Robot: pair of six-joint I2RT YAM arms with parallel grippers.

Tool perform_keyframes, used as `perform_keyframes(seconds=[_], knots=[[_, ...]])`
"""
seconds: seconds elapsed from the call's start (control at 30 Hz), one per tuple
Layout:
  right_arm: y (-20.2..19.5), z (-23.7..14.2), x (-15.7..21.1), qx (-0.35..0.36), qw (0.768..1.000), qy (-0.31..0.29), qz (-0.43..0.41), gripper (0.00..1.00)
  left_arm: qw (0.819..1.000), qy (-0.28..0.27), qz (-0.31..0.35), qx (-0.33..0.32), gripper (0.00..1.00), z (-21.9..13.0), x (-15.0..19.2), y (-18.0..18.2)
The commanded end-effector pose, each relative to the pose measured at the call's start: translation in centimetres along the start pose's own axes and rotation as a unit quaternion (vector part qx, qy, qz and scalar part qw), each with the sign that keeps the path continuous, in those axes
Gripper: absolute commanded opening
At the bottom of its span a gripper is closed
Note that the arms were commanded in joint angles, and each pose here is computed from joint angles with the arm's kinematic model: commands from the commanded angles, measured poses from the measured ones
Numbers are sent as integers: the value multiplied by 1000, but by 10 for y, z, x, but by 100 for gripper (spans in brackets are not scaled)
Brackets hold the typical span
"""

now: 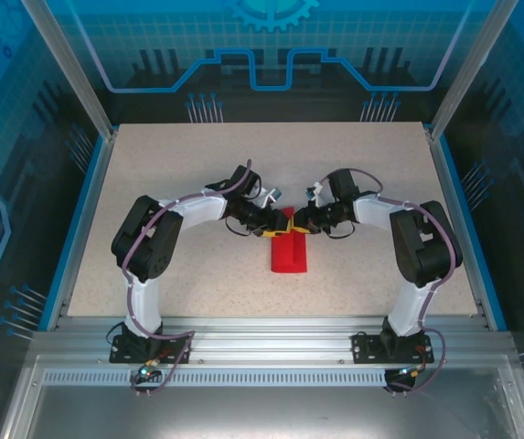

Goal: Fold a paper plane with a square sheet of paper (fold left side to right side)
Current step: First fold in half a square sheet of paper at the center of the table.

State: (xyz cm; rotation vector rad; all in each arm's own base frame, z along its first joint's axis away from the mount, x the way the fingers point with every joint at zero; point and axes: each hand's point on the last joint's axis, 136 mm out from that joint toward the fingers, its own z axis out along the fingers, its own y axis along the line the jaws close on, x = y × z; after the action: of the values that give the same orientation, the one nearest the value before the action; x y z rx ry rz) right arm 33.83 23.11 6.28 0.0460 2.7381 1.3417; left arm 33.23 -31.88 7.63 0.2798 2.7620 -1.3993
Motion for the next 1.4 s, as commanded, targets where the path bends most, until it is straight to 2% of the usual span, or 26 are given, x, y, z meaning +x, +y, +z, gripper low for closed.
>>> perform_keyframes(seconds=[0.0,0.27,0.53,0.83,1.07,1.23,1.37], knots=[[2,0,-1,4,1000,0,-7,3,1000,-13,14,-4,48,-8,-3,-10],[-16,-7,-7,51,999,-13,-6,0,993,-33,1,-109,55,-28,9,17],[-31,-10,-8,88,996,-15,-9,1,990,-18,-39,-136,56,-11,9,37],[-39,-9,-7,98,995,-12,-7,6,986,9,-41,-159,52,17,10,40],[-40,-16,-7,110,994,-17,-17,21,979,22,-37,-197,50,27,14,49],[-45,-38,-9,136,990,-38,-22,37,978,31,-31,-205,50,34,15,48],[-54,-55,-7,160,985,-54,-23,45,977,39,-22,-207,50,38,16,44]])
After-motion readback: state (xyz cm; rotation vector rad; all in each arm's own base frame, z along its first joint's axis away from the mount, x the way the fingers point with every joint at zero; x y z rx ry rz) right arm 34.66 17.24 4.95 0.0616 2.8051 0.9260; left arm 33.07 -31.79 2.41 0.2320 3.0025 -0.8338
